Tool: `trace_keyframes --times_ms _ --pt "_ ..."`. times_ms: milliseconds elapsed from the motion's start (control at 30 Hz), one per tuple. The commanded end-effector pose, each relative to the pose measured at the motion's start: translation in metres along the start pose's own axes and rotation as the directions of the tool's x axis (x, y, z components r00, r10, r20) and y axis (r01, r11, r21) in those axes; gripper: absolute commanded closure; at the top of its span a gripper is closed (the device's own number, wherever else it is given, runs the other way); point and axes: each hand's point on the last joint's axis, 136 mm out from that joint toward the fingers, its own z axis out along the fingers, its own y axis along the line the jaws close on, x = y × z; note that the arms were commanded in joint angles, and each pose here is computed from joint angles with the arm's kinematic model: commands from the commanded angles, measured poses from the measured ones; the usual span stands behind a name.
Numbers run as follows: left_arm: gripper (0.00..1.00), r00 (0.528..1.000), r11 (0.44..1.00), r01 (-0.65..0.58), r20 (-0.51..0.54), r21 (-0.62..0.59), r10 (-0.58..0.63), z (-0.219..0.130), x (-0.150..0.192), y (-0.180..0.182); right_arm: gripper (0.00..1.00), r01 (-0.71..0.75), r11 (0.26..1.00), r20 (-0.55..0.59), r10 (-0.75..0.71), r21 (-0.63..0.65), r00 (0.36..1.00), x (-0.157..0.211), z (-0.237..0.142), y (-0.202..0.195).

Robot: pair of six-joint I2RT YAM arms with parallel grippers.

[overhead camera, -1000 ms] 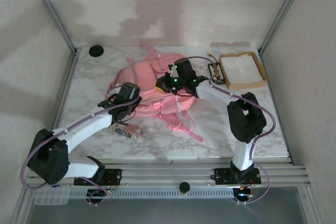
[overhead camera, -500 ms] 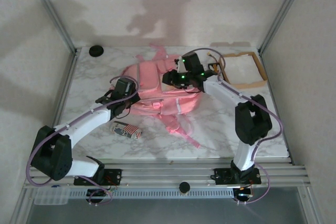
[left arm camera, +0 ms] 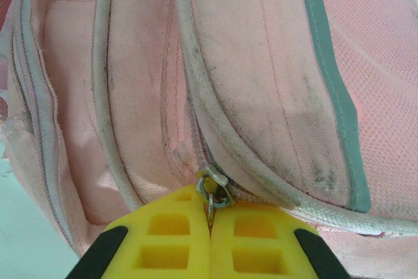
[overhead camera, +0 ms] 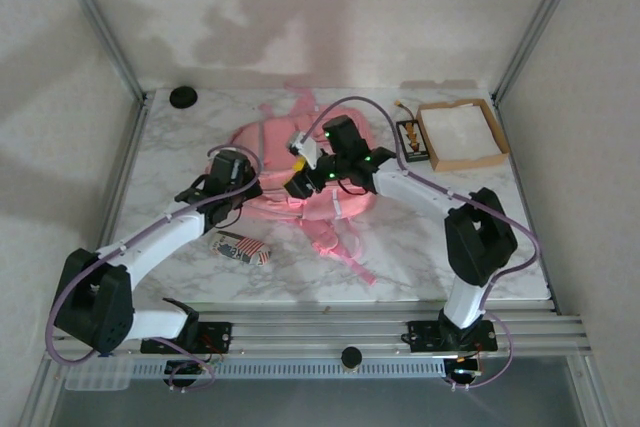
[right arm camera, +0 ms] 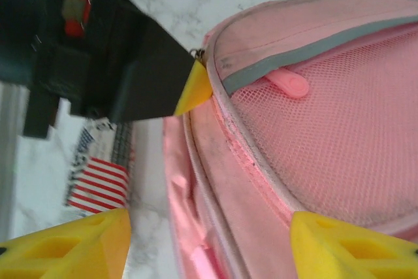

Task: Pack the student bag
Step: Unzip the student bag at the center of the table.

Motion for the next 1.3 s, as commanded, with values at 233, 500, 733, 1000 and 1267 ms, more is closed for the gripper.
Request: trace_keyframes --times_ms 233,500,733,1000,1267 --pt "1.0 0.999 0.997 -0.015 0.046 0.073 0.012 -0.008 -0.015 -0.011 0.37 0.485 0.874 -0.019 -0.485 0.029 0.874 -0.025 0.05 -0.004" --pt "1.0 0.999 0.998 -0.017 0.041 0.057 0.014 -0.01 -0.015 -0.007 0.46 0.571 0.81 0.042 -0.58 0.135 0.813 -0.054 0.042 -0.001" --pt "1.0 0.999 0.998 -0.005 0.044 0.067 0.002 -0.013 -0.013 -0.004 0.38 0.583 0.799 0.05 -0.594 0.147 0.803 -0.046 0.036 -0.004" --pt "1.0 0.999 0.999 0.002 0.053 0.049 -0.005 -0.014 -0.017 0.002 0.44 0.574 0.816 0.031 -0.577 0.066 0.816 -0.028 0.074 -0.011" --pt "1.0 0.998 1.0 0.009 0.062 -0.013 -0.008 -0.015 -0.02 0.015 0.95 0.598 0.797 -0.009 -0.599 0.086 0.801 -0.027 0.078 -0.02"
